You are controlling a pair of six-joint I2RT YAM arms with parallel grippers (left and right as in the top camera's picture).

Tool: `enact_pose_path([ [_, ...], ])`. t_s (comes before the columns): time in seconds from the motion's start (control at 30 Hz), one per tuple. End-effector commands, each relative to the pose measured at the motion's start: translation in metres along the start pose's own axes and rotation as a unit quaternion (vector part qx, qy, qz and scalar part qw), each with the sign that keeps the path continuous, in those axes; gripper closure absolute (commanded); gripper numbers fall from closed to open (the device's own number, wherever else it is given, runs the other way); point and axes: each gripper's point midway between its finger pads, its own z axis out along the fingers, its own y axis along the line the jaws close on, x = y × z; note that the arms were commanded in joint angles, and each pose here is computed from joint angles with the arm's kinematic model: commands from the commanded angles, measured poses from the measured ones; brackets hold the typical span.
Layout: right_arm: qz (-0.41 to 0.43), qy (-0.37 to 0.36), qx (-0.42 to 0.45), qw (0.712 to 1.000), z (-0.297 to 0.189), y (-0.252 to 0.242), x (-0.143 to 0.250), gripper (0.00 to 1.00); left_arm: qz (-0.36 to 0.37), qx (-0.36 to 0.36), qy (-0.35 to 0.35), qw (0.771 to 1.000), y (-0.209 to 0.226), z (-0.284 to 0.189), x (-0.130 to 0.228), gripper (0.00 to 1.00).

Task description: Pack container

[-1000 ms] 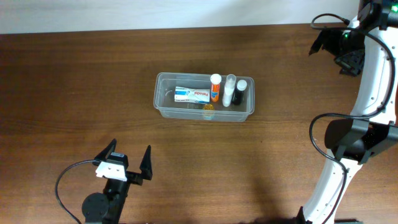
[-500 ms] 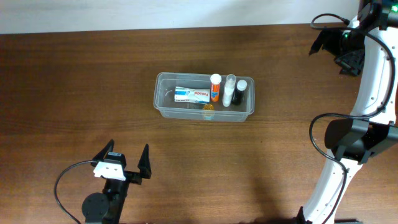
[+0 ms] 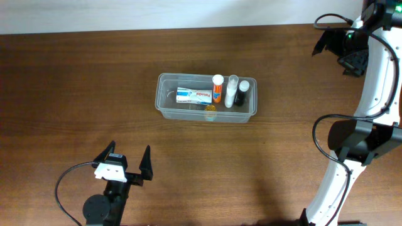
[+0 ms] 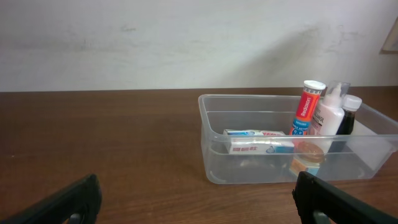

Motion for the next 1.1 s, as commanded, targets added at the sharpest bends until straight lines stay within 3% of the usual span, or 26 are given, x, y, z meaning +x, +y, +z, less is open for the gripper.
enact_pose_path([
  [0.0,0.001,-0.002,0.007,1.000,-0.003,-0.003,0.001,0.02,-0.003,-0.012,-0.001,1.000,0.004,-0.001,0.001,0.01],
  [0.3,-0.012,-0.006,0.002,1.000,-0.008,0.009,0.006,0.02,-0.003,-0.012,-0.001,1.000,0.004,-0.001,0.001,0.00],
  [0.53,-0.061,-0.071,-0.035,0.995,-0.075,0.048,0.031,0.02,-0.003,-0.012,-0.001,1.000,0.004,-0.001,0.001,0.01],
  [0.83,-0.149,-0.160,-0.109,0.970,-0.187,0.087,0.119,0.01,-0.003,-0.012,-0.001,1.000,0.004,-0.001,0.001,0.01],
  [1.07,-0.166,-0.110,-0.095,0.975,-0.187,0.043,0.208,0.02,-0.003,-0.012,-0.001,1.000,0.004,-0.001,0.001,0.01],
])
